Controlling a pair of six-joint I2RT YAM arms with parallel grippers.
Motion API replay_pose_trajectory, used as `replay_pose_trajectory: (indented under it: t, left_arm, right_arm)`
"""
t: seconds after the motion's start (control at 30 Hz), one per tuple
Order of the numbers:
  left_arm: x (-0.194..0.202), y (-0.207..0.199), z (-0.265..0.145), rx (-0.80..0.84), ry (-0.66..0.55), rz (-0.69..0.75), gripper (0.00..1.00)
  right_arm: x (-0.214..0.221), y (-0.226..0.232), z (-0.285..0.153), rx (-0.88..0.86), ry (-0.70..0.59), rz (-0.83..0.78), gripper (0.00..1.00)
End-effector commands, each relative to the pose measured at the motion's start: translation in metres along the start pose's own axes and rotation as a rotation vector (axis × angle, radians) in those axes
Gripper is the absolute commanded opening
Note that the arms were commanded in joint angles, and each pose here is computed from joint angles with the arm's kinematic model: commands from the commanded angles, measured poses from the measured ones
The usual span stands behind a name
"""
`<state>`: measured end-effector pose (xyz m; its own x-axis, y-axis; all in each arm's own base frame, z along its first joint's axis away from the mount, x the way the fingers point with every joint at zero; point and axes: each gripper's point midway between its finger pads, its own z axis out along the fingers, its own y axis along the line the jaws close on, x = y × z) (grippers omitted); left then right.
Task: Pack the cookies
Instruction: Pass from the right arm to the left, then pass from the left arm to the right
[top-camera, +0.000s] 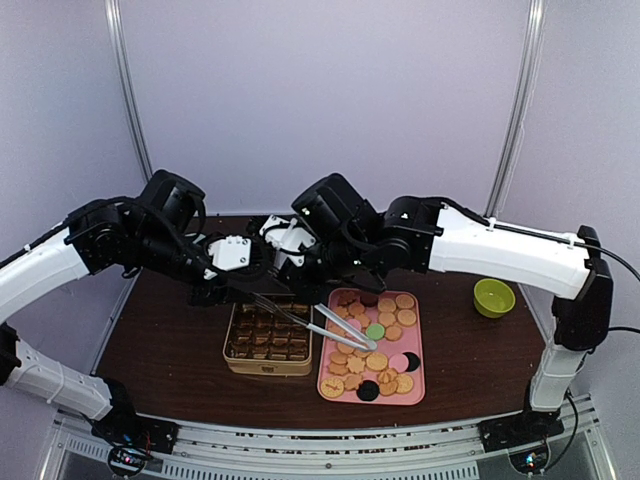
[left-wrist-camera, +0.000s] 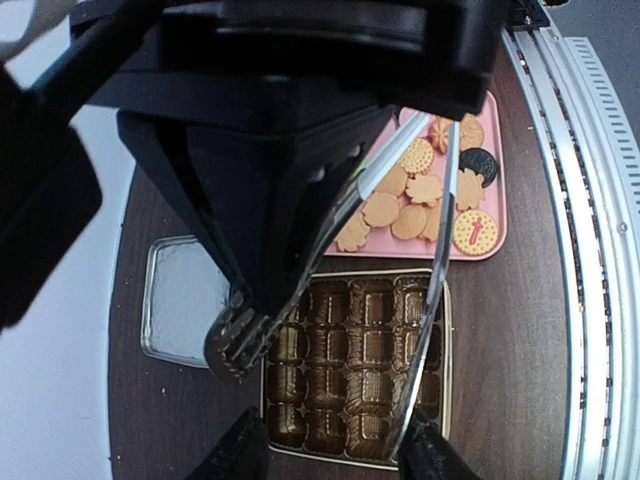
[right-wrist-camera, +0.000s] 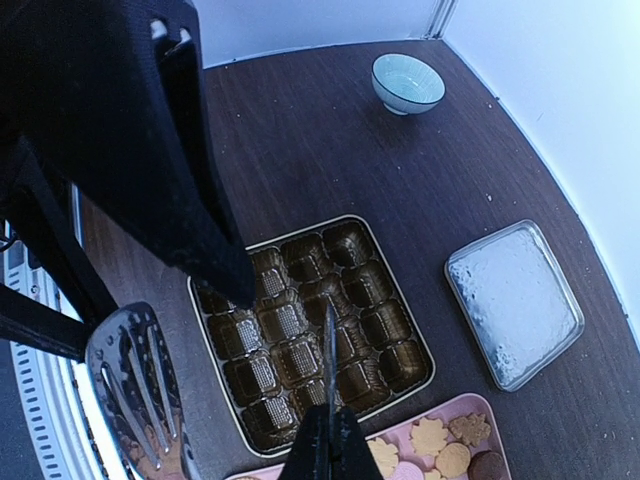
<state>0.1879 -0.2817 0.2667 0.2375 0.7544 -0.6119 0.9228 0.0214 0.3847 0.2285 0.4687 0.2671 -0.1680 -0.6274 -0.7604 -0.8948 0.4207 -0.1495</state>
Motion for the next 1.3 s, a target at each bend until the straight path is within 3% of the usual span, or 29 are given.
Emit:
replay_pose_trajectory:
  t: [0.0,0.2,0.4,0.47,0.6,0.7,0.8,0.87,0.9,1.13,1.27]
  left_arm:
    - [-0.011,0.001,-0.001,-0.001,-0.041,0.010,0.45]
    - [-0.003,-0.017,0.006,0.092,-0.015,-0.022,0.35]
    - [-0.006,-0.016,0.008,0.100,-0.021,-0.039,0.33]
    - [-0.008,-0.015,0.008,0.100,-0.026,-0.042,0.26]
    - [-0.013,-0.012,0.006,0.095,-0.043,-0.057,0.02]
    - [-0.016,-0.009,0.004,0.081,-0.055,-0.076,0.00]
    - [-0.016,-0.003,0.003,0.047,-0.056,-0.105,0.00]
    - [-0.017,0.004,0.001,0.020,-0.071,-0.145,0.00]
    - [-0.019,0.010,-0.002,0.004,-0.084,-0.175,0.00]
    - [-0.039,0.055,-0.041,-0.028,-0.293,-0.476,0.00]
    - [-0.062,0.073,-0.065,-0.047,-0.380,-0.523,0.00]
  right_arm:
    - [-0.015,0.000,-0.005,0.019,-0.026,0.002,0.00]
    - [-0.024,0.002,-0.006,0.021,-0.046,-0.004,0.00]
    - [-0.030,0.005,-0.007,0.016,-0.065,-0.010,0.00]
    - [-0.032,0.005,-0.007,0.018,-0.069,-0.009,0.00]
    - [-0.037,0.007,-0.007,0.010,-0.096,0.000,0.00]
    - [-0.046,0.007,-0.015,0.002,-0.163,0.031,0.19]
    - [-0.059,-0.001,-0.032,0.026,-0.247,0.053,0.56]
    - [-0.066,-0.014,-0.056,0.071,-0.320,0.074,0.89]
    - [-0.068,-0.023,-0.066,0.087,-0.358,0.098,0.99]
    - [-0.064,-0.083,-0.148,0.007,-0.680,0.390,1.00]
    - [-0.049,-0.097,-0.183,-0.102,-0.857,0.499,1.00]
